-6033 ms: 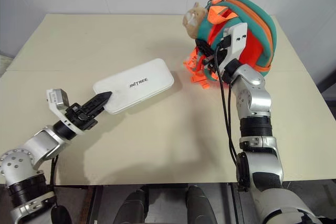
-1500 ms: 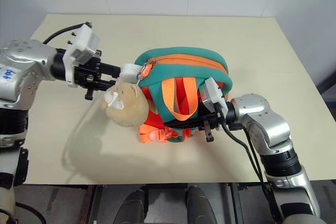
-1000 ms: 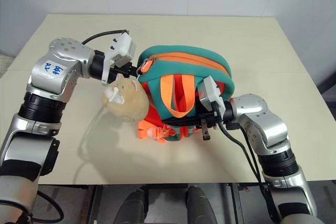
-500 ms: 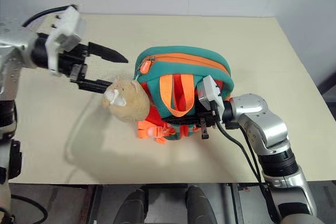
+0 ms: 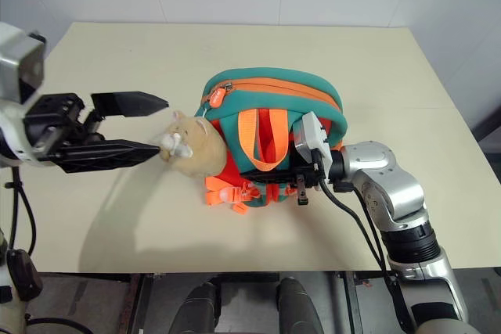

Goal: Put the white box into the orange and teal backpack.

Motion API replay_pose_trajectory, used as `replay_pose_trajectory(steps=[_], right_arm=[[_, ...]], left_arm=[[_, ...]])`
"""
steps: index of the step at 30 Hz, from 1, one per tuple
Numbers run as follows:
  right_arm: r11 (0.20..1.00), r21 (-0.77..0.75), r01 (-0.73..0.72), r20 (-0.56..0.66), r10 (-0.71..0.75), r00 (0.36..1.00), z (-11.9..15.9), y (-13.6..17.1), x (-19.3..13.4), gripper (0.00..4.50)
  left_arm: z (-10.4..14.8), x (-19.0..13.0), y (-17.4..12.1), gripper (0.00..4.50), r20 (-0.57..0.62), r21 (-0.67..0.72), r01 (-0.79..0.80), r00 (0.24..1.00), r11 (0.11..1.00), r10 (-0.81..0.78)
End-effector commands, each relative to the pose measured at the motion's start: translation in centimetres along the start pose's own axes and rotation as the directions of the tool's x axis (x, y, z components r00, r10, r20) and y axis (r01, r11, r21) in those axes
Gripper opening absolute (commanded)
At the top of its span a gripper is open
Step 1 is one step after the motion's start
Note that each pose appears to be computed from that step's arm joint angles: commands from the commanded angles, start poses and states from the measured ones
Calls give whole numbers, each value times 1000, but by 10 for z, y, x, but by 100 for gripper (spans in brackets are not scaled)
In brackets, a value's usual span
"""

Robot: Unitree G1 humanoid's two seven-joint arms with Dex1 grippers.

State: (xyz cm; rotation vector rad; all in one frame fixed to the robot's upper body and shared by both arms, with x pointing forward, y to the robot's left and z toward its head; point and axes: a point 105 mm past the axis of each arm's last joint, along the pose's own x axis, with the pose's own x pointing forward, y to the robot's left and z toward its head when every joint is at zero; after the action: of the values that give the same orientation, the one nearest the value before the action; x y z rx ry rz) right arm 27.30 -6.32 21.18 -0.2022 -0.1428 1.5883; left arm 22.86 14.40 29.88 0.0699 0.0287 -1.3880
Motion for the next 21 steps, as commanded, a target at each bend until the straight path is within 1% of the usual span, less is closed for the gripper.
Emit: replay_pose_trajectory(steps=[1, 3, 5, 9, 11, 13, 16, 20, 21], right_arm=[[999, -46, -7, 15, 8, 1000, 10, -2, 4, 0], [999, -46, -7, 15, 8, 1000, 10, -3, 4, 0], [999, -46, -5, 15, 6, 1000, 10, -3, 5, 0], [999, -47, 4, 19, -3, 1000, 11, -2, 5, 0], [999, -48, 10, 20, -9, 1000, 11, -2, 5, 0], [999, -48, 16, 19, -15, 1000, 11, -2, 5, 0], [999, -48, 24, 18, -23, 1000, 11, -2, 4, 0], [999, -46, 29, 20, -28, 999, 11, -2, 5, 0], [999, -45, 29, 20, -29, 999, 11, -2, 5, 0]], left_arm=[[-16, 9, -5, 447, -96, -6, -3, 995, 1000, 3], [-26, 19, 5, 447, -147, 4, -41, 988, 999, 41], [-30, 26, 16, 447, -186, 64, -81, 978, 995, 92], [-29, 37, 26, 447, -187, 104, -76, 978, 992, 94], [-26, 39, 32, 408, -176, 117, -93, 978, 989, 112], [-23, 40, 34, 356, -180, 116, -96, 977, 989, 116], [-21, 40, 38, 260, -183, 114, -103, 976, 988, 122], [-22, 41, 36, 145, -197, 110, -88, 974, 990, 108], [-21, 41, 35, 123, -198, 109, -83, 975, 991, 104]])
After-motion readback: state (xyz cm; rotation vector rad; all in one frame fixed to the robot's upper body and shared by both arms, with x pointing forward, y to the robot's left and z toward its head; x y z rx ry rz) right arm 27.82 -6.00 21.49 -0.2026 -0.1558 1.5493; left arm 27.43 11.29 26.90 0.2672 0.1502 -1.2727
